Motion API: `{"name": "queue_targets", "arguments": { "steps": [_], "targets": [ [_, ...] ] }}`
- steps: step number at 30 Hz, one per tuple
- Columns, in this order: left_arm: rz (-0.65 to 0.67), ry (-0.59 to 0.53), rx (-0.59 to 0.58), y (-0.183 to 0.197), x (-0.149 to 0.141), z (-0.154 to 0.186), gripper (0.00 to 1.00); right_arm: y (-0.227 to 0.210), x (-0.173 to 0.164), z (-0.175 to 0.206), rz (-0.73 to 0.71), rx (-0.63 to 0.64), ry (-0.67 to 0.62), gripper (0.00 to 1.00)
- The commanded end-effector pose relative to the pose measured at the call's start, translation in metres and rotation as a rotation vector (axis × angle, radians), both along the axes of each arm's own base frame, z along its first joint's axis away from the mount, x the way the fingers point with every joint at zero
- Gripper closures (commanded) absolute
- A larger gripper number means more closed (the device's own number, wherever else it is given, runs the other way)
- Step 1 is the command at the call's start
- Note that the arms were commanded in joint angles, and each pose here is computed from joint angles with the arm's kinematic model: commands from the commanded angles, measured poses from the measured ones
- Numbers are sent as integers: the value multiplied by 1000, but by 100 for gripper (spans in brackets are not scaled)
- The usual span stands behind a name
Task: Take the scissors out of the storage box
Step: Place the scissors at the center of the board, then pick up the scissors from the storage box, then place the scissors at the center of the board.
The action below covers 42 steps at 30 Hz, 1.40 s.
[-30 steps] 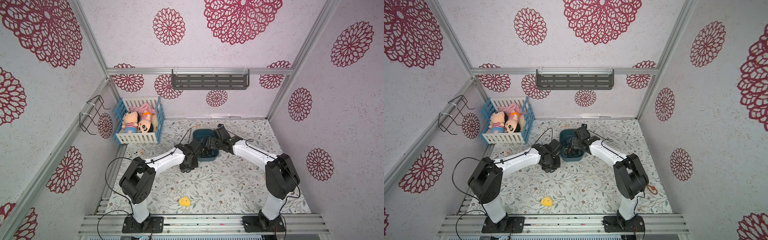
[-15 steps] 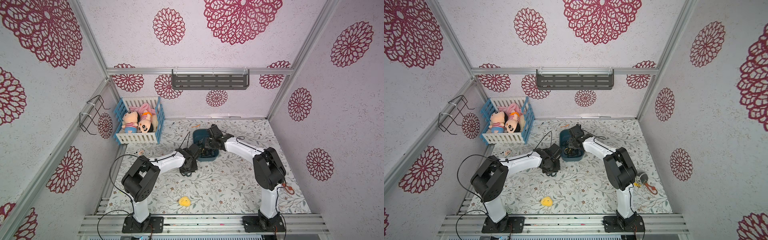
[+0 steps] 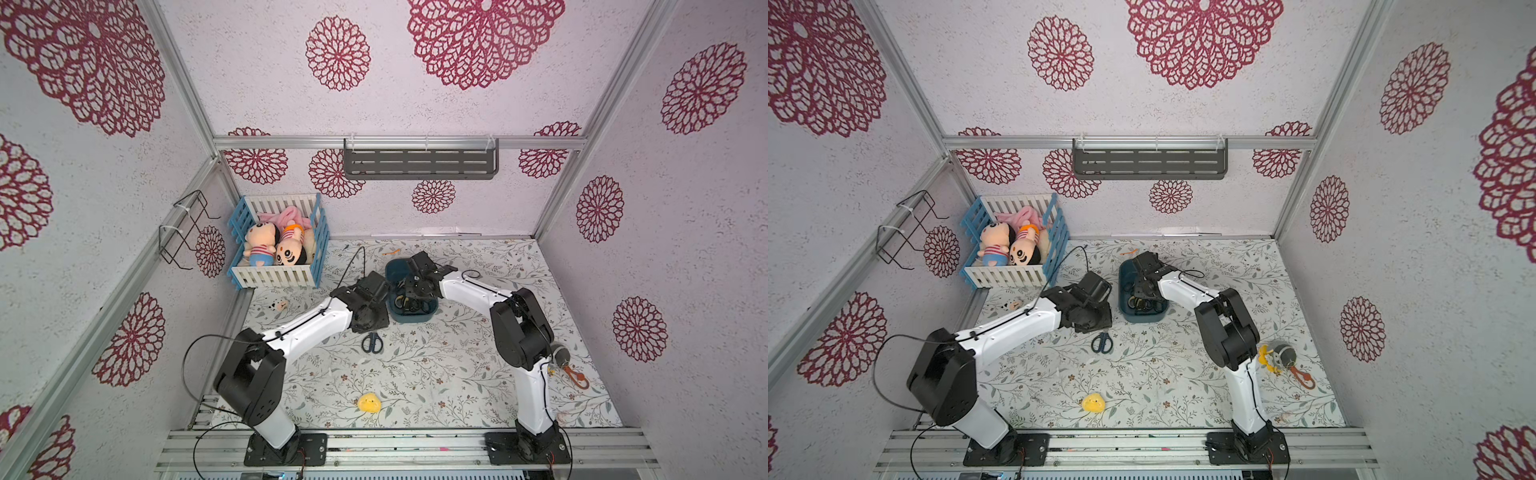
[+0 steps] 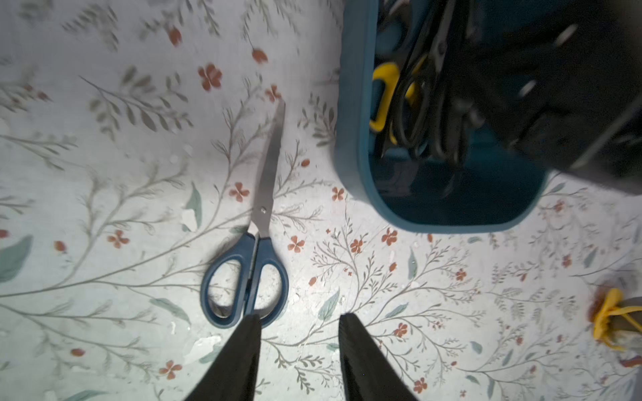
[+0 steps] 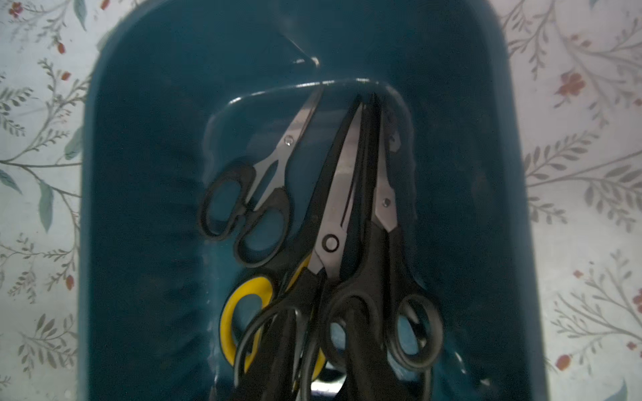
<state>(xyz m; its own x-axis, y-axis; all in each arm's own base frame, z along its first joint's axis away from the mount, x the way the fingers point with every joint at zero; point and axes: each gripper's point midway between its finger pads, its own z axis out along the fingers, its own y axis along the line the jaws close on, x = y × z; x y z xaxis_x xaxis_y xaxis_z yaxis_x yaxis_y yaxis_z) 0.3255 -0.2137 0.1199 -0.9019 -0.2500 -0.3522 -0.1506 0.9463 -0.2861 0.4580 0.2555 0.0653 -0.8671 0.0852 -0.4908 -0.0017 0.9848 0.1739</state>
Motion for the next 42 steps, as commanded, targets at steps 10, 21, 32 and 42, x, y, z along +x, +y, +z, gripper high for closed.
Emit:
{"name": "queue_targets", "arguments": {
  "steps": [10, 21, 32, 42],
  "targets": [
    [60, -28, 57, 52, 10, 20, 63, 7, 10, -14, -23, -4, 8, 77],
    [61, -31, 60, 56, 19, 23, 64, 7, 8, -12, -14, -9, 3, 100],
    [62, -47, 43, 47, 47, 29, 63, 43, -18, 111, 87, 10, -178, 100],
    [46, 2, -16, 31, 76, 19, 61, 84, -149, 111, 175, 109, -67, 100]
  ]
}}
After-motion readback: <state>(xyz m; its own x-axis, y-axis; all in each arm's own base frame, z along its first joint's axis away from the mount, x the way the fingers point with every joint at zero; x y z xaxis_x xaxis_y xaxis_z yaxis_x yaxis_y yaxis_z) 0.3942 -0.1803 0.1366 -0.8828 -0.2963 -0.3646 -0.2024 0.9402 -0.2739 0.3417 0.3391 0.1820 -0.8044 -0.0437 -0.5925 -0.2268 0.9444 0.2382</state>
